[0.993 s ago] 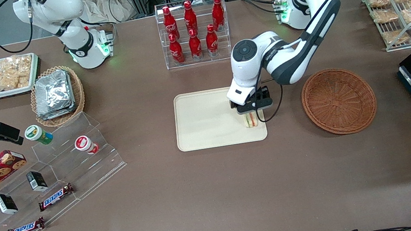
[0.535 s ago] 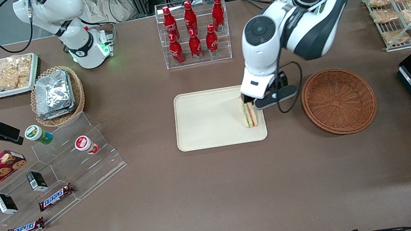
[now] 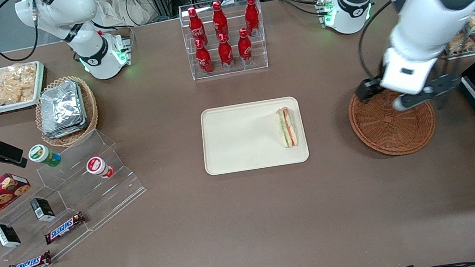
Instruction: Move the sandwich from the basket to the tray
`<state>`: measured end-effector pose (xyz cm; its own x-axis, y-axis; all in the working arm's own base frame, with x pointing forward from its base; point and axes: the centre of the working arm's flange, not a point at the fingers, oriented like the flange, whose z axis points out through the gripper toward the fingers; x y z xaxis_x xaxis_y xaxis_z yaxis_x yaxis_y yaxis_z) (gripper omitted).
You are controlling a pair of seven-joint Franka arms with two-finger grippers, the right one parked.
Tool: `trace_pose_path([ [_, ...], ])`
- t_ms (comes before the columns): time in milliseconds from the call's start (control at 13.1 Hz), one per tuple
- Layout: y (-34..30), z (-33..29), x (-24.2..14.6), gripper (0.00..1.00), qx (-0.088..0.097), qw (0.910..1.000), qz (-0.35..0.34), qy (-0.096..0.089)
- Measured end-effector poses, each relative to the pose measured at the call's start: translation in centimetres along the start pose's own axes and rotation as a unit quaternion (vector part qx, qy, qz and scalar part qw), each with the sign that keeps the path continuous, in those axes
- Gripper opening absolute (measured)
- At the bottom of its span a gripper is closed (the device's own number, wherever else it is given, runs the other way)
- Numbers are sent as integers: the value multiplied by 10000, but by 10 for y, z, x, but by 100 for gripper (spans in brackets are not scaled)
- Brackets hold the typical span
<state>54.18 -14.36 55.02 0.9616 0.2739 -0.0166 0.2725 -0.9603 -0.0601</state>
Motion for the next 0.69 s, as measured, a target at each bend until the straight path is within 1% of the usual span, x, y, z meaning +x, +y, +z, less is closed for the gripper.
trace_pose_path([
  [229, -33, -4, 12, 100, 39, 9997, -231, -66],
  [458, -61, -31, 21, 100, 44, 9990, -442, -111],
  [535, -65, -39, 21, 100, 46, 9989, -453, -120],
  [611, -67, -42, 20, 100, 67, 9990, -413, -171],
  [688, -67, -42, 20, 100, 60, 9995, -244, -190],
])
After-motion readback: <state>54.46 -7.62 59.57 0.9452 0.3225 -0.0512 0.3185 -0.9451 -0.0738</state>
